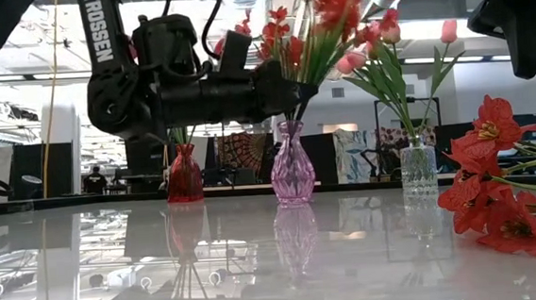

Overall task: Sort flowers into vase by color
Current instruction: Put the orange flowers into the purple vase

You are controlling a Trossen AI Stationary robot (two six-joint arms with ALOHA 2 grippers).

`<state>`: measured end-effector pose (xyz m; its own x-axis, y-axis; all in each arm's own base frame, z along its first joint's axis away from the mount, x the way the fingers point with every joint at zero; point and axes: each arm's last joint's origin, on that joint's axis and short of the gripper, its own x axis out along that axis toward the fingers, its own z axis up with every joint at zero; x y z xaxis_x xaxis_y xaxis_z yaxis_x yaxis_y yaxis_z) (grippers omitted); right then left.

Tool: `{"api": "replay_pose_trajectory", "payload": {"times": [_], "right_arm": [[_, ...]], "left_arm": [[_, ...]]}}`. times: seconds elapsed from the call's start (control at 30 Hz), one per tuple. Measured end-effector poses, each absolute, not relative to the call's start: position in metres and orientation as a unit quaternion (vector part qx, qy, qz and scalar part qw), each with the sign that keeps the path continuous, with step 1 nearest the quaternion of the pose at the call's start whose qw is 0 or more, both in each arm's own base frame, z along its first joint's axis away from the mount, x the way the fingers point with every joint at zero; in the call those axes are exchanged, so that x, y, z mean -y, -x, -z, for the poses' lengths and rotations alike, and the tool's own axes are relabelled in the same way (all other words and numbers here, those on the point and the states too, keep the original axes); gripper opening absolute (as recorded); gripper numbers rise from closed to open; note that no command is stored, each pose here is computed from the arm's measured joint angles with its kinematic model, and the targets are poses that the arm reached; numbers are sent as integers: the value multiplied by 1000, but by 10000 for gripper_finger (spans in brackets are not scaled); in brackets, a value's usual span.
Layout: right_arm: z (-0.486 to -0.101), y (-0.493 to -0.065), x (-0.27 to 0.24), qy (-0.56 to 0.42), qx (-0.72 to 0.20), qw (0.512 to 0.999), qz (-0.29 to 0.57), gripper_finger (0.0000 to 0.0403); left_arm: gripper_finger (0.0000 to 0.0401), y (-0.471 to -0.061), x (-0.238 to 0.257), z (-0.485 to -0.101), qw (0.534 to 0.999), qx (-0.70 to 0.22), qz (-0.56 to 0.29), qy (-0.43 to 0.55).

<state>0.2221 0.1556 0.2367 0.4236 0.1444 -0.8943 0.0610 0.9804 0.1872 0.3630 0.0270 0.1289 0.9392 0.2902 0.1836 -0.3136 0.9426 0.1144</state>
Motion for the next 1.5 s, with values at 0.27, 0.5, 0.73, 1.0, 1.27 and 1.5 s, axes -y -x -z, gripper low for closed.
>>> {"api": "replay_pose_trajectory", "payload": {"times": [0.27, 0.5, 0.73, 1.0, 1.27, 1.5], "right_arm": [[-237, -222, -156, -96, -536, 838, -25, 302], [-237, -222, -156, -95, -537, 838, -26, 302], [-237, -222, -156, -96, -538, 837, -26, 302], [-236, -222, -155, -95, -539, 837, -25, 302], [-236, -223, -154, -85, -539, 837, -30, 302], [-236, -225, -149, -83, -546, 833, -36, 302]], "left_arm": [[181, -364, -15, -129, 981, 78, -138, -108], [194, -364, -5, -129, 978, 73, -134, -143], [194, -362, -6, -135, 970, 67, -187, -140], [194, -360, -7, -149, 972, 18, -188, -141], [194, -350, -7, -167, 974, -88, -174, -118], [194, -342, -3, -190, 979, -90, -126, -136]]}}
